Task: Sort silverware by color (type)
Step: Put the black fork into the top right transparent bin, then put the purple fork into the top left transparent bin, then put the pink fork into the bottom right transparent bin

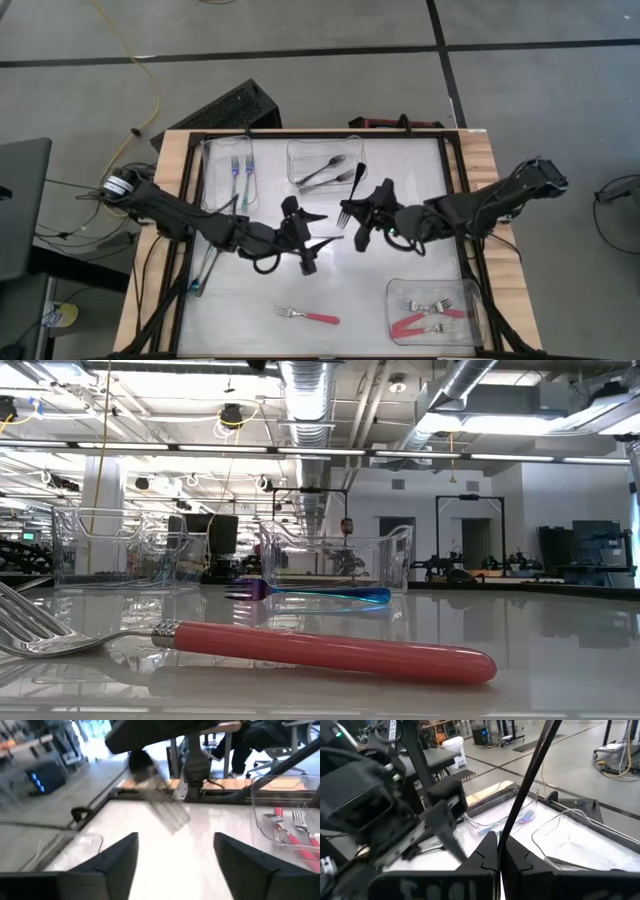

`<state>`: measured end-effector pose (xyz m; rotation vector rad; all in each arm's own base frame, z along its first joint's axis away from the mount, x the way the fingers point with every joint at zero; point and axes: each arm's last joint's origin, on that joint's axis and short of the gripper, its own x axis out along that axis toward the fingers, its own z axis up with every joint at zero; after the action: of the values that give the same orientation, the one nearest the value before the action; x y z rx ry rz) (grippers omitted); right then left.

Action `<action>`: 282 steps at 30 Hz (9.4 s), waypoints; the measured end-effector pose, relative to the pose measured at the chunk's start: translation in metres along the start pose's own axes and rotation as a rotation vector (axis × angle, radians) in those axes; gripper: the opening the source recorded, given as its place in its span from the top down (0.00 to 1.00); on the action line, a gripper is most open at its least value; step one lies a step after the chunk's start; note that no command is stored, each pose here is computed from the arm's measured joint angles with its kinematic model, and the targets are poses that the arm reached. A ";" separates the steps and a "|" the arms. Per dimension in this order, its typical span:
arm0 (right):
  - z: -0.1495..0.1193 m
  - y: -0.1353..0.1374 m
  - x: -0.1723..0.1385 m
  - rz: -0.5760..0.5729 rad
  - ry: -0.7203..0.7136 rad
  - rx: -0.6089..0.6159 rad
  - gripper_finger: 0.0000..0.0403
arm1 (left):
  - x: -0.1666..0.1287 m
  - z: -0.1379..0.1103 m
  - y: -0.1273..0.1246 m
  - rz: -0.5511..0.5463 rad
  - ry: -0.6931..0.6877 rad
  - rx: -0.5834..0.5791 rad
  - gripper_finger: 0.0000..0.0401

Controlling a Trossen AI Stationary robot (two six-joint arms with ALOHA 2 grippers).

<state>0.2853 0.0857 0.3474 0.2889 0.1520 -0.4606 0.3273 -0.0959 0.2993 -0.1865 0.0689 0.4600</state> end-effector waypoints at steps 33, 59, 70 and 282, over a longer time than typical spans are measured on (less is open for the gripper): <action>-0.013 -0.143 0.174 0.038 0.803 -1.280 0.94 | -0.082 0.039 0.039 -0.089 0.299 -0.424 0.28; -0.048 -0.149 0.218 -0.173 1.065 -1.092 0.53 | -0.084 0.035 0.038 -0.187 0.394 -0.293 0.28; 0.020 -0.109 0.134 -0.244 0.906 -0.590 0.40 | -0.087 0.028 0.048 -0.195 0.481 -0.097 0.28; -0.136 0.190 0.032 0.393 0.493 -0.222 0.41 | -0.159 -0.031 -0.119 -0.579 0.608 0.512 0.49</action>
<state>0.3901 0.2772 0.2572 0.2022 0.6116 0.0270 0.2376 -0.2754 0.3051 0.1655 0.7023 -0.2126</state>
